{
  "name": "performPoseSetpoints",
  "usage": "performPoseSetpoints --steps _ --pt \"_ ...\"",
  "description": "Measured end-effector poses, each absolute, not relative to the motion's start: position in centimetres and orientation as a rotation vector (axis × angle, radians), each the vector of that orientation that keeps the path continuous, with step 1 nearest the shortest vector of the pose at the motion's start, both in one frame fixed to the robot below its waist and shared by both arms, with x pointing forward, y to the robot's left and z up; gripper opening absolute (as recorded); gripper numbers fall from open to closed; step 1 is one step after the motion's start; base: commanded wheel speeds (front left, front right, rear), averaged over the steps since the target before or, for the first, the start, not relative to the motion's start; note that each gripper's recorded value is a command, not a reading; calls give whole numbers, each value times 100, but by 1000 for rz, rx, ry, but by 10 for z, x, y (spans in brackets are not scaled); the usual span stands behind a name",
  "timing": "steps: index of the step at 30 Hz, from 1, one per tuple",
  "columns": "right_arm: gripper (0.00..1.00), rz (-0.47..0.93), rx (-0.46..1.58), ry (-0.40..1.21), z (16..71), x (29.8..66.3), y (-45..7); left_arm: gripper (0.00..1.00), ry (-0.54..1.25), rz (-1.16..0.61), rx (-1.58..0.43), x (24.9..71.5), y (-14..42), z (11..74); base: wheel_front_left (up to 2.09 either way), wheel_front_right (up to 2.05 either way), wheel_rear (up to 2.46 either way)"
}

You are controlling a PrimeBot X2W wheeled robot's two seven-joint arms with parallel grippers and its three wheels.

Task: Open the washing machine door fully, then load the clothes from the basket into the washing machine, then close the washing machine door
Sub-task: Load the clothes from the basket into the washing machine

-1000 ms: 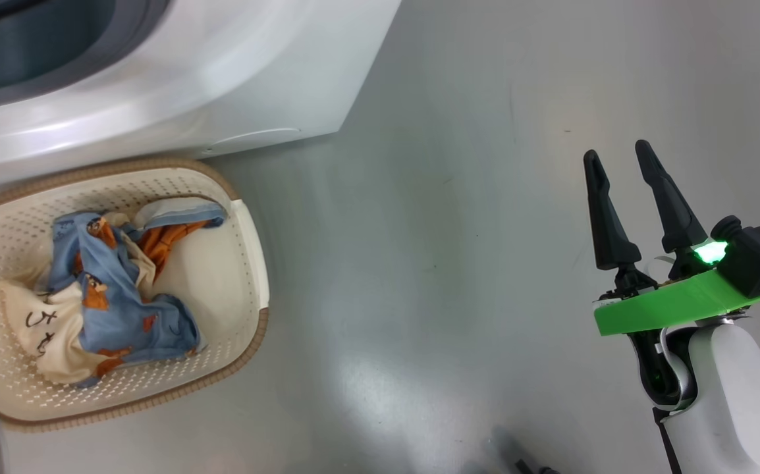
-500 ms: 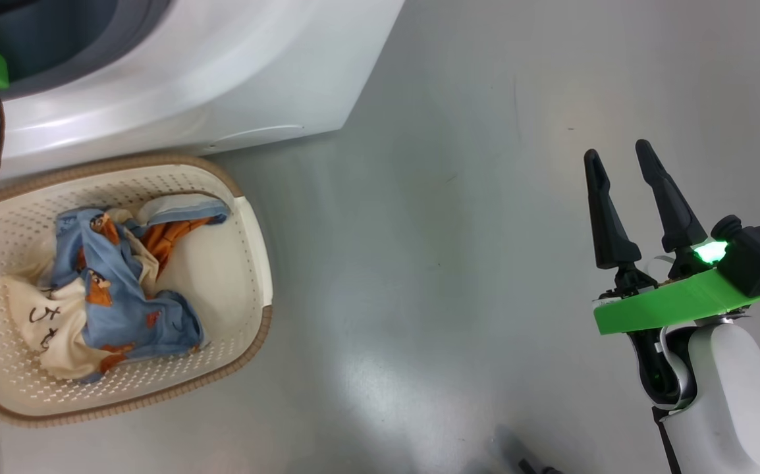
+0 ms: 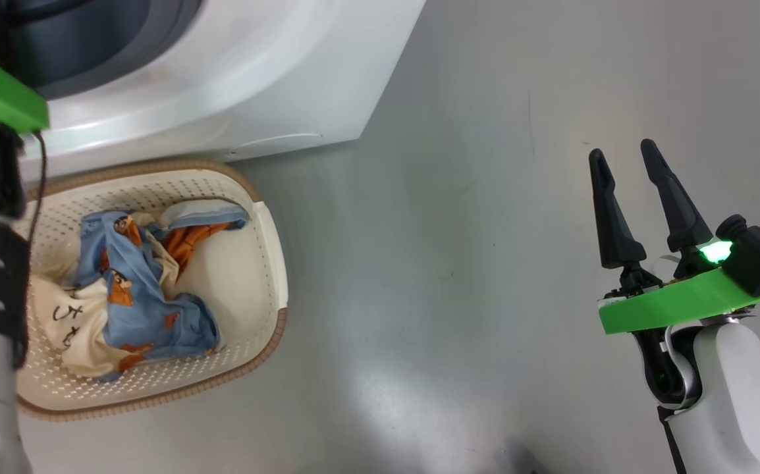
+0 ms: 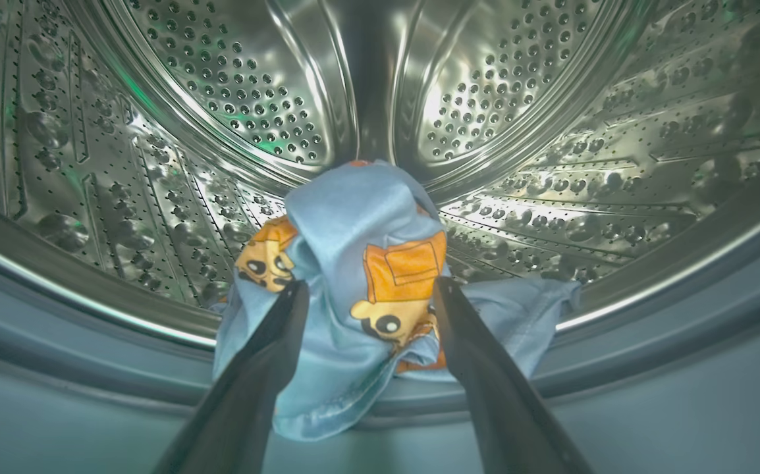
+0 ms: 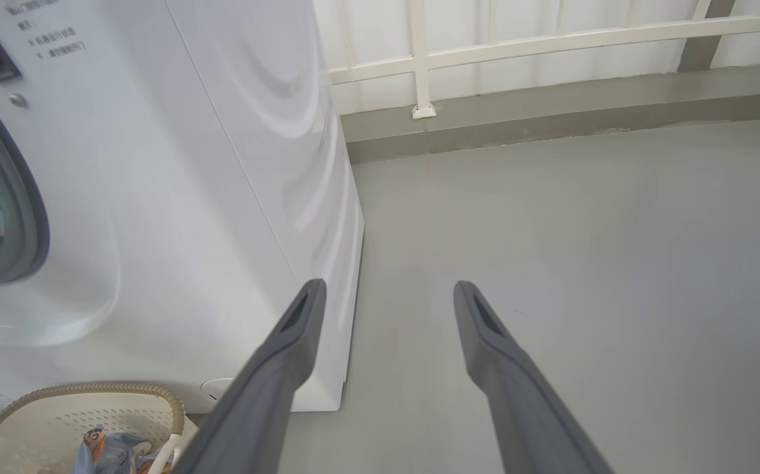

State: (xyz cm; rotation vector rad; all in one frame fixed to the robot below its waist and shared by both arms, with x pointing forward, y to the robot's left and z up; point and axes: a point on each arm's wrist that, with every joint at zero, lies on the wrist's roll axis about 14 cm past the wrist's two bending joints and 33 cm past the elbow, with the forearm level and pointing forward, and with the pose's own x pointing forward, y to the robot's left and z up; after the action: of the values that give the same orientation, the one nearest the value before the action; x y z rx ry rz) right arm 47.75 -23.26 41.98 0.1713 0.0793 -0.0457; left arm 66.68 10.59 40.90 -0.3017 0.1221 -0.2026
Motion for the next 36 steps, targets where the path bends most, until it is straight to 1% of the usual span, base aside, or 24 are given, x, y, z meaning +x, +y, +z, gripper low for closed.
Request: performPoseSetpoints --steps 12,19,28,36 --pt "100 -21 165 27 444 478 -230 100 109 -141 -348 613 130 409 0 0 0" --pt "100 -15 166 24 450 467 -228 100 89 -131 -327 586 139 419 0 0 0" --pt "100 -13 160 -13 465 466 -231 100 75 -123 -292 560 149 426 0 0 0" --pt "100 -21 159 -8 469 450 -234 100 84 -118 -272 527 154 428 0 0 0"
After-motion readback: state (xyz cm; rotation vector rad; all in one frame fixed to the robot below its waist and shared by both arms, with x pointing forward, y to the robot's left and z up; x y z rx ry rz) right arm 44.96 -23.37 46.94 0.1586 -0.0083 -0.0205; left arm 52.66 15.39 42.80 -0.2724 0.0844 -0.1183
